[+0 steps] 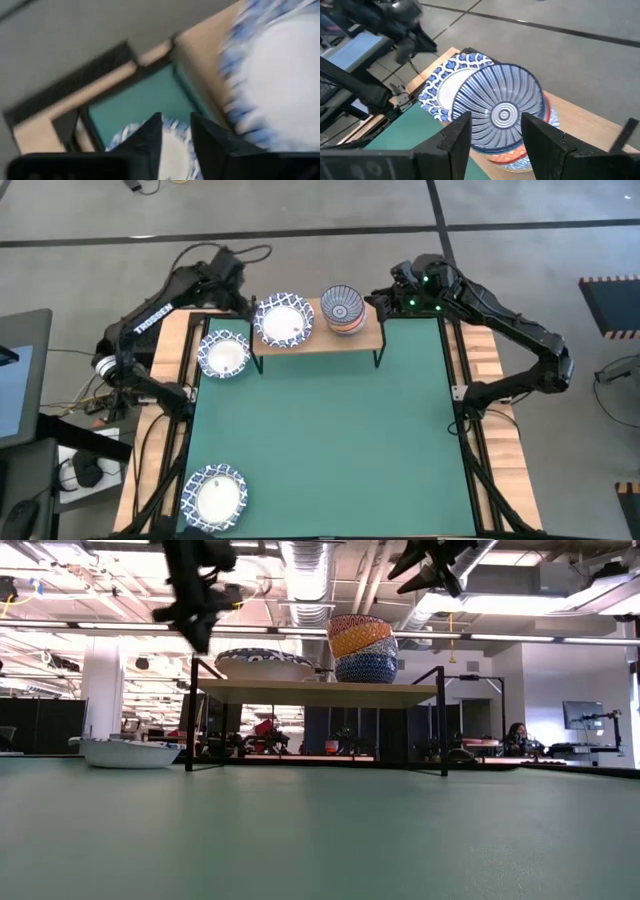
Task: Place and stack bowls onto a shelf
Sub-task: Stack the large white bowl on the stacked large white bowl on the shelf
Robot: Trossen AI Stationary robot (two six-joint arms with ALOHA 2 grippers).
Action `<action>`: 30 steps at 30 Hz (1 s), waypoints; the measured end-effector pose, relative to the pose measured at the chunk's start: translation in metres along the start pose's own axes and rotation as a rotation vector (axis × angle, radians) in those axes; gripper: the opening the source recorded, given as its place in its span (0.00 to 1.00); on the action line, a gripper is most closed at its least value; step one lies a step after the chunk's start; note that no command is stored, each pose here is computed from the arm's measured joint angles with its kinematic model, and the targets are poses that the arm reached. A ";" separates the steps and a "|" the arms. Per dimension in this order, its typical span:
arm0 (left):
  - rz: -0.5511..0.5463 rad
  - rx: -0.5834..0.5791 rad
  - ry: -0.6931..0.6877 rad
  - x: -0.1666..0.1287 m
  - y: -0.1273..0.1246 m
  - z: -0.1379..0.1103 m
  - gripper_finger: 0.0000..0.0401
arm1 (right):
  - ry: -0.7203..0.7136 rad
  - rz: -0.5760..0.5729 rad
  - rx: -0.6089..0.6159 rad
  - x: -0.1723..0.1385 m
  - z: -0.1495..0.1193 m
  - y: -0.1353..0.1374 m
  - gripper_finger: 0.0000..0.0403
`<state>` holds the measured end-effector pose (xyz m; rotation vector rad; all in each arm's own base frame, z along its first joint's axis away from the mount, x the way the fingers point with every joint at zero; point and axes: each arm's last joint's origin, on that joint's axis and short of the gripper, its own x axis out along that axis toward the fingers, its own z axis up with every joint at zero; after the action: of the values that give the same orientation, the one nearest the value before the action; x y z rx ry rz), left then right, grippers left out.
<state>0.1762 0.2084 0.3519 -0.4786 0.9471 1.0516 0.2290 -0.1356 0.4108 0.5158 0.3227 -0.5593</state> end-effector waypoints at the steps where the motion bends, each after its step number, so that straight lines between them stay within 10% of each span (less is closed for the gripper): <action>1: 0.014 -0.025 0.022 0.007 0.004 -0.008 0.26 | -0.001 0.004 0.006 0.000 0.000 0.001 0.48; 12: 0.184 -0.274 0.176 0.069 0.030 -0.081 0.54 | -0.003 0.021 0.022 0.000 -0.001 0.005 0.48; 30: 0.351 -0.576 0.100 0.110 0.026 -0.075 0.55 | 0.027 0.066 0.036 0.000 -0.008 0.020 0.49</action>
<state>0.1398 0.2218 0.2215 -0.8641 0.8233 1.6449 0.2394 -0.1170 0.4115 0.5674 0.3203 -0.4951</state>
